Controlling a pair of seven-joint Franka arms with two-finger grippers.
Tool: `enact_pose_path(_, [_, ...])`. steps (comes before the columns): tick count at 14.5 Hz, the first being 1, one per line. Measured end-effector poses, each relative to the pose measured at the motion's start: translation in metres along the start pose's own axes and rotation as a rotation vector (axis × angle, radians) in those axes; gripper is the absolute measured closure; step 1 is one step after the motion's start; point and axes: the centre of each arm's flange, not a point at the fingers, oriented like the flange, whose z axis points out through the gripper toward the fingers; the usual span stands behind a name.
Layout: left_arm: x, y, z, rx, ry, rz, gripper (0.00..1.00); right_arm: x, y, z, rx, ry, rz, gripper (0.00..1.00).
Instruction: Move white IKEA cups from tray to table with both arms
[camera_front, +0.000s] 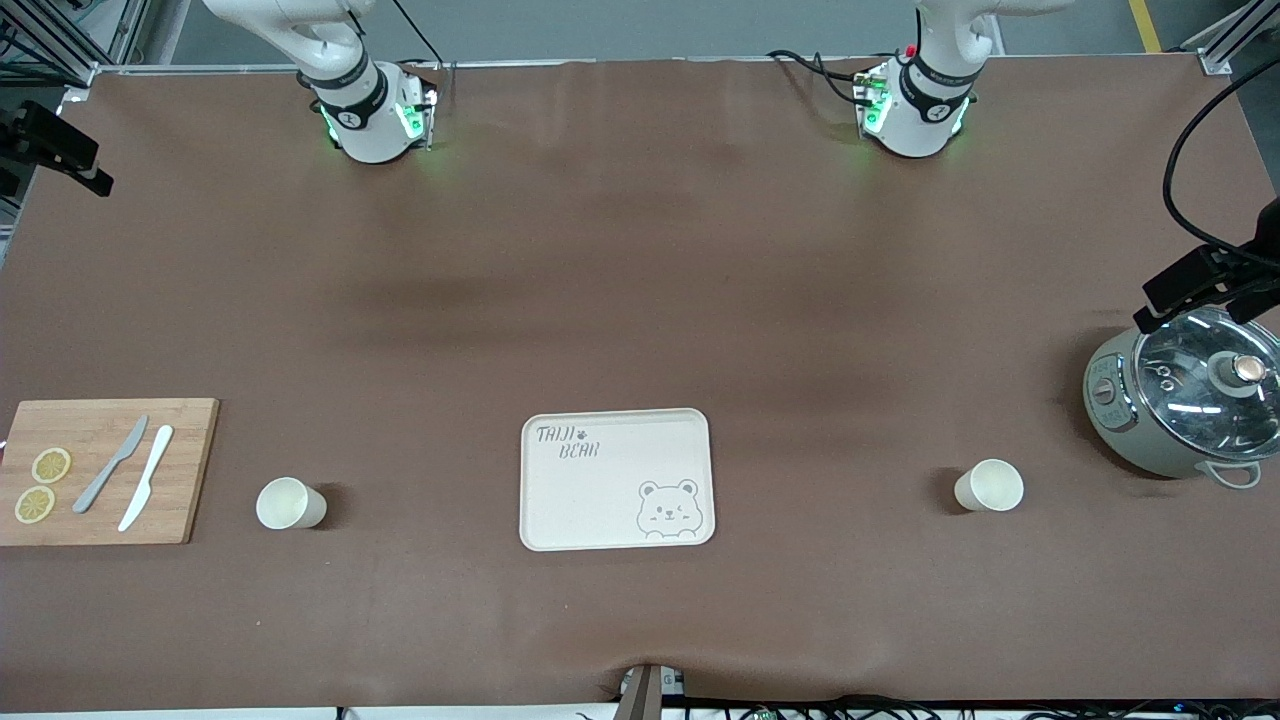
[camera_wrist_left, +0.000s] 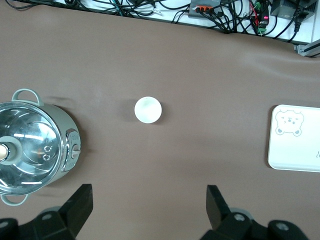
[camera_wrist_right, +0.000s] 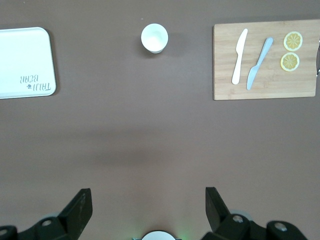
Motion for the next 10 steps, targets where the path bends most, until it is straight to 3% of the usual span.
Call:
enact_pose_path(6, [-0.002,-0.007,0.002,0.007,-0.028,-0.011,0.00,0.010,-0.007,0.001,-0.065,0.043,0.009,0.00])
enact_pose_path(10, [-0.002,-0.007,0.002,0.007,-0.028,-0.011,0.00,0.019,-0.005,0.008,-0.070,0.051,0.013,0.00])
